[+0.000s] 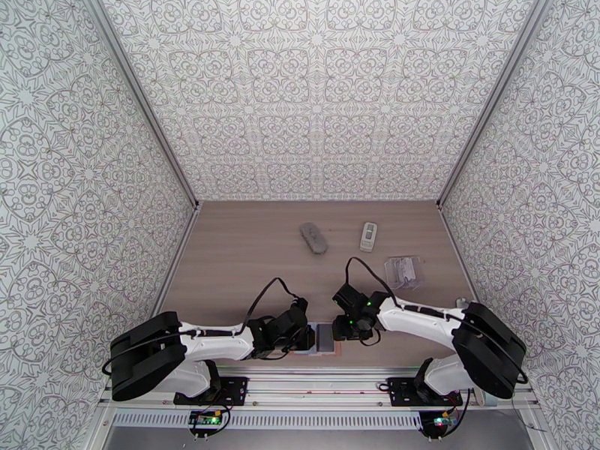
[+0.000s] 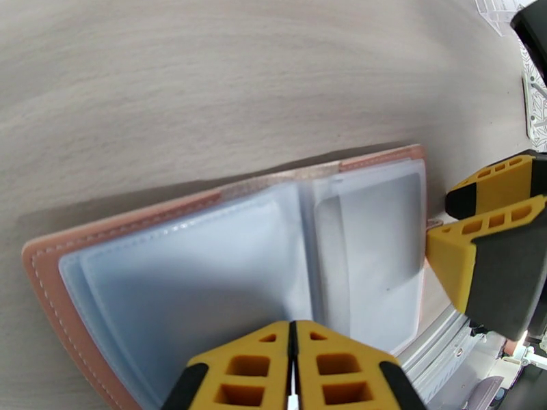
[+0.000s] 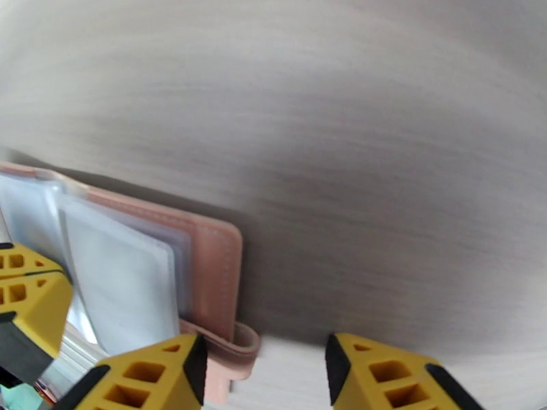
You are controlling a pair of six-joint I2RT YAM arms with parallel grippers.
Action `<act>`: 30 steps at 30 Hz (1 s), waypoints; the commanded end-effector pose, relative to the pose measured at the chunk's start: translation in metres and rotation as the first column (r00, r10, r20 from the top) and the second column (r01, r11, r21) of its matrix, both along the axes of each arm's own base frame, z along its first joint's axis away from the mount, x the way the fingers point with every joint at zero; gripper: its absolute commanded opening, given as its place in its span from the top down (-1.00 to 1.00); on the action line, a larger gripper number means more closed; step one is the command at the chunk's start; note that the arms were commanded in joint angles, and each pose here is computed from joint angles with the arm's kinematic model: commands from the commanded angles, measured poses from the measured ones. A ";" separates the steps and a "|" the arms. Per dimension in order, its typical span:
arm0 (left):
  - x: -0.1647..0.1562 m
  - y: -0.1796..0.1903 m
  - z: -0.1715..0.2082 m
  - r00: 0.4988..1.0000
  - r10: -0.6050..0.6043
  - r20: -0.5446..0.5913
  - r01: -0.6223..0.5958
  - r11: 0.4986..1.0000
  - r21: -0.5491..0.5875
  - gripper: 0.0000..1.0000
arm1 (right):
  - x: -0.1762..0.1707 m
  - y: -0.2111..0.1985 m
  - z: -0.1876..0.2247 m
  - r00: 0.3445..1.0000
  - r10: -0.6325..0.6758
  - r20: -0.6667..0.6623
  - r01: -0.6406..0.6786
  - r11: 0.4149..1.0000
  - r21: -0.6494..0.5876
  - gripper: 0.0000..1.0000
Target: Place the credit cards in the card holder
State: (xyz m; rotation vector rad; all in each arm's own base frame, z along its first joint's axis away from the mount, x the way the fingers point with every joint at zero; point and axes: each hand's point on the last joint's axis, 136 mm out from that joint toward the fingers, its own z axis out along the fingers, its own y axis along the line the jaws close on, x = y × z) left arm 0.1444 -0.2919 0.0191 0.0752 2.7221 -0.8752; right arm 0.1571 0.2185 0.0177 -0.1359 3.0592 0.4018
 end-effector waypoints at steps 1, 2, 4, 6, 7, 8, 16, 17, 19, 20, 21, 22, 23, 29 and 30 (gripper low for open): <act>-0.004 0.017 -0.021 1.000 0.021 -0.024 -0.019 0.996 0.084 0.75 | -0.009 -0.010 -0.015 0.999 0.001 -0.044 -0.003 0.999 -0.047 0.09; -0.005 0.017 -0.020 1.000 0.020 -0.024 -0.018 0.996 0.084 0.75 | -0.009 -0.014 -0.016 0.999 0.000 -0.045 -0.003 0.998 -0.064 0.11; -0.004 0.018 -0.021 0.999 0.023 -0.023 -0.021 0.996 0.084 0.75 | -0.011 -0.022 -0.017 0.999 -0.005 -0.044 0.000 0.995 -0.104 0.18; -0.005 0.018 -0.020 0.999 0.023 -0.023 -0.021 0.996 0.083 0.75 | -0.011 -0.028 -0.017 0.999 -0.003 -0.042 -0.002 0.992 -0.129 0.21; -0.005 0.018 -0.021 1.000 0.022 -0.022 -0.020 0.996 0.084 0.75 | -0.012 -0.031 -0.016 0.999 -0.003 -0.042 -0.003 0.990 -0.142 0.24; -0.004 0.018 -0.021 0.999 0.023 -0.023 -0.021 0.996 0.084 0.75 | -0.012 -0.033 -0.016 0.999 -0.002 -0.041 -0.004 0.988 -0.153 0.26; -0.005 0.018 -0.022 0.999 0.024 -0.025 -0.022 0.996 0.087 0.75 | -0.015 -0.045 -0.017 0.999 0.002 -0.046 -0.012 0.977 -0.212 0.44; -0.005 0.019 -0.022 0.999 0.025 -0.024 -0.023 0.996 0.088 0.75 | -0.015 -0.045 -0.018 0.999 0.001 -0.045 -0.010 0.977 -0.211 0.47; -0.005 0.019 -0.022 0.999 0.026 -0.025 -0.024 0.996 0.089 0.75 | -0.015 -0.046 -0.018 0.999 0.000 -0.042 -0.009 0.977 -0.215 0.52; -0.005 0.019 -0.022 0.999 0.027 -0.026 -0.024 0.996 0.088 0.75 | -0.014 -0.047 -0.018 0.999 0.000 -0.040 -0.008 0.976 -0.219 0.53; -0.004 0.018 -0.022 0.999 0.025 -0.025 -0.023 0.996 0.087 0.75 | -0.014 -0.047 -0.018 0.999 -0.002 -0.038 -0.007 0.975 -0.221 0.55; -0.005 0.018 -0.022 0.999 0.025 -0.027 -0.023 0.996 0.089 0.75 | -0.013 -0.049 -0.017 0.999 -0.004 -0.033 -0.004 0.974 -0.228 0.59; -0.005 0.018 -0.022 0.999 0.025 -0.027 -0.022 0.996 0.089 0.75 | -0.012 -0.050 -0.016 1.000 -0.008 -0.026 0.002 0.973 -0.233 0.61; -0.005 0.018 -0.024 0.999 0.025 -0.029 -0.023 0.996 0.091 0.75 | -0.008 -0.057 -0.009 1.000 -0.018 0.007 0.020 0.966 -0.258 0.71; -0.005 0.018 -0.024 0.999 0.024 -0.031 -0.021 0.996 0.091 0.75 | -0.009 -0.057 -0.010 1.000 -0.018 0.003 0.018 0.965 -0.261 0.71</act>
